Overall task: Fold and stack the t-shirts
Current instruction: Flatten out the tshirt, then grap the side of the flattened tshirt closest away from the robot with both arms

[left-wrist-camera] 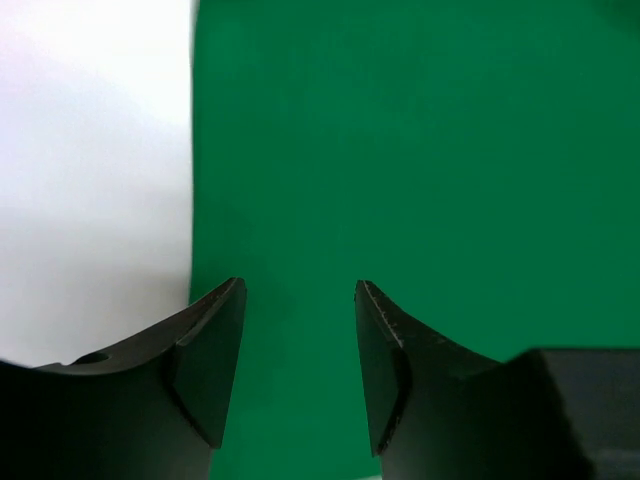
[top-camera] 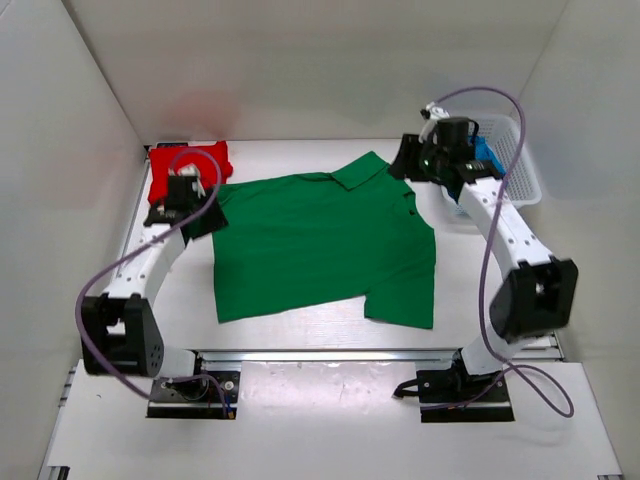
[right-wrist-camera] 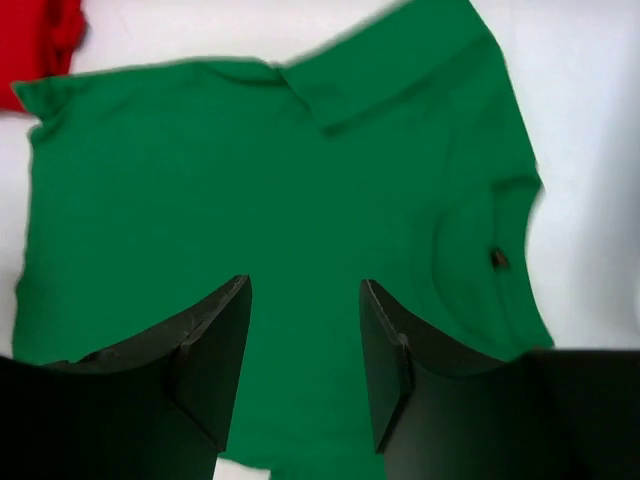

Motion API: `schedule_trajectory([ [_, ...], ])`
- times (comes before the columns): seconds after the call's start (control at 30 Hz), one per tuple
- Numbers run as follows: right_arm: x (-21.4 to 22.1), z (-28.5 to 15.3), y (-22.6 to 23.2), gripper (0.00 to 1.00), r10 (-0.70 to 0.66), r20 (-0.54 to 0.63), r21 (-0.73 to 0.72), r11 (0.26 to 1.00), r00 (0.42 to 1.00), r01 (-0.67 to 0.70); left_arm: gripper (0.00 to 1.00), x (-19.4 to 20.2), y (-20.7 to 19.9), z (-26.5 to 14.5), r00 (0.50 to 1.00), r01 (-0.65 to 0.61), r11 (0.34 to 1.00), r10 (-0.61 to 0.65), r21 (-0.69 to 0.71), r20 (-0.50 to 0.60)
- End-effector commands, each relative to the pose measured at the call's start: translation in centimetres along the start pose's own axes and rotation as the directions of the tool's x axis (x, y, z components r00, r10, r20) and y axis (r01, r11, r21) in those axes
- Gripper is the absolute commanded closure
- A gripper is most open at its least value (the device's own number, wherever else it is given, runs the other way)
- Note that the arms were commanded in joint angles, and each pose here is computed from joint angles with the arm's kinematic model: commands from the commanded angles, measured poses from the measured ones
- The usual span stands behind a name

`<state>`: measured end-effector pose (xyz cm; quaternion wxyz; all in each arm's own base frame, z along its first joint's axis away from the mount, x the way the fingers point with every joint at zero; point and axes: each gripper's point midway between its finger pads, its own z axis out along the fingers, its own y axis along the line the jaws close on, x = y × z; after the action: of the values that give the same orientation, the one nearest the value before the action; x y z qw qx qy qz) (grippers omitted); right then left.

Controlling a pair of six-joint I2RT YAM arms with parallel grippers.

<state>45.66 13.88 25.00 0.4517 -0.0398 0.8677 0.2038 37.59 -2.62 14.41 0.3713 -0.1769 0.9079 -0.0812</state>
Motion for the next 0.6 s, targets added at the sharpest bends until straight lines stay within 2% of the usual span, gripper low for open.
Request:
schedule_trajectory([
  [0.0,2.6,-3.3,-2.7,0.56,0.041,0.032,0.097,0.994,0.999,-0.044,0.42,8.0,2.1,-1.4,0.988,-0.039,0.999,0.034,-0.031,-0.152],
  [0.07,5.1,-5.2,-3.7,0.56,0.054,0.008,0.132,0.99,0.999,-0.055,0.4,10.0,2.7,-2.1,0.982,-0.069,0.996,0.059,-0.048,-0.18],
  [0.13,9.4,-6.1,-4.7,0.57,0.085,-0.063,0.16,0.984,0.994,-0.074,0.41,12.3,3.6,-2.6,0.968,-0.144,0.986,0.122,-0.089,-0.22],
  [0.17,10.0,-7.0,-5.1,0.57,0.084,-0.059,0.177,0.982,0.995,-0.073,0.42,13.4,4.2,-2.8,0.96,-0.157,0.982,0.126,-0.107,-0.249],
  [0.27,15.5,-7.7,-6.6,0.57,0.137,-0.131,0.209,0.972,0.982,-0.107,0.41,15.1,5.2,-3.0,0.95,-0.167,0.978,0.125,-0.128,-0.286],
  [0.37,18.6,-7.8,-7.1,0.57,0.17,-0.171,0.21,0.969,0.97,-0.133,0.41,15.9,5.6,-3.3,0.945,-0.173,0.974,0.122,-0.147,-0.303],
  [0.57,22.0,-7.4,-7.9,0.57,0.197,-0.246,0.231,0.963,0.949,-0.14,0.41,16.0,5.4,-4.8,0.941,-0.204,0.964,0.145,-0.17,-0.304],
])
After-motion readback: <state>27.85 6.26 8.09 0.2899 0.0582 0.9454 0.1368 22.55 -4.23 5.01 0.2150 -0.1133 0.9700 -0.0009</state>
